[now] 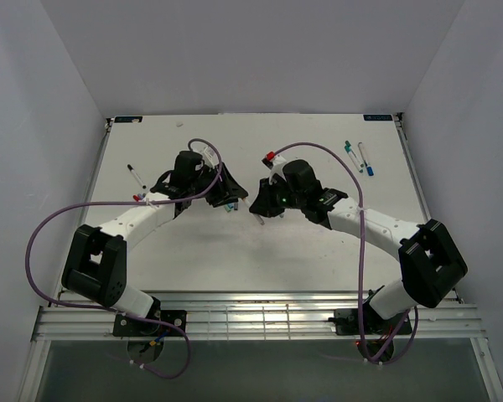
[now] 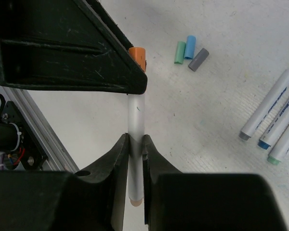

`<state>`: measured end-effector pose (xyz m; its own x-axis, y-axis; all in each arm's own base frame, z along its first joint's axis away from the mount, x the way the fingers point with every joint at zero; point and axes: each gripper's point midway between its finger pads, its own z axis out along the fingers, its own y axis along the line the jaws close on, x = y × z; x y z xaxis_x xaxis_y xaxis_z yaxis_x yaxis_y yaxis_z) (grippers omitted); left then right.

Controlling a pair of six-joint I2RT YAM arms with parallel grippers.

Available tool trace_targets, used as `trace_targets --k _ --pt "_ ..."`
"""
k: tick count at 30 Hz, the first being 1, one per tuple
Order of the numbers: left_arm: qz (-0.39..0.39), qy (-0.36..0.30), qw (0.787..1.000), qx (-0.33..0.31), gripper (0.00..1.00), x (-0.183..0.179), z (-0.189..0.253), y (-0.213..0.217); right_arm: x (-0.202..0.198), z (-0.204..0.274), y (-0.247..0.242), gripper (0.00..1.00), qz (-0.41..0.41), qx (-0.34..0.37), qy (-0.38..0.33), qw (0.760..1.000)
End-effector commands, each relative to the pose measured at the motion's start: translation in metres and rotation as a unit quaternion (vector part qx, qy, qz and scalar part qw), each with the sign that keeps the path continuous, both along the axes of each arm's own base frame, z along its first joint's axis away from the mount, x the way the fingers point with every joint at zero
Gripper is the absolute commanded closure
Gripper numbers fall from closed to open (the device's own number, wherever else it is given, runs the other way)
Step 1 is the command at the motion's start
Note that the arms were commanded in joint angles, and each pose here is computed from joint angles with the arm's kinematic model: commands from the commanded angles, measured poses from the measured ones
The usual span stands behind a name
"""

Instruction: Open the pen caps

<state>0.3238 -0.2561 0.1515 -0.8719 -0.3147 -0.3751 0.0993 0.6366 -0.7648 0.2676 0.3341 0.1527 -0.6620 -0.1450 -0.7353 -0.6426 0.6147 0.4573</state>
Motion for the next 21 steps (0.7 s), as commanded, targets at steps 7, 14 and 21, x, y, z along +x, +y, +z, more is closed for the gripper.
trace_targets --k 7,14,21 --pt "0.007 -0.009 1.000 0.004 0.51 0.0002 0.0046 -0.0037 0.0041 0.0260 0.0203 0.92 0.015 0.043 -0.023 0.999" --pt "0.013 -0.011 1.000 0.002 0.71 0.0034 0.0090 -0.0047 0.0007 0.0226 0.0251 0.92 0.021 0.046 -0.022 0.998" --pt "0.019 -0.007 1.000 0.001 0.94 0.0032 0.0083 -0.0039 -0.0010 0.0198 0.0277 0.92 0.028 0.039 -0.029 0.998"
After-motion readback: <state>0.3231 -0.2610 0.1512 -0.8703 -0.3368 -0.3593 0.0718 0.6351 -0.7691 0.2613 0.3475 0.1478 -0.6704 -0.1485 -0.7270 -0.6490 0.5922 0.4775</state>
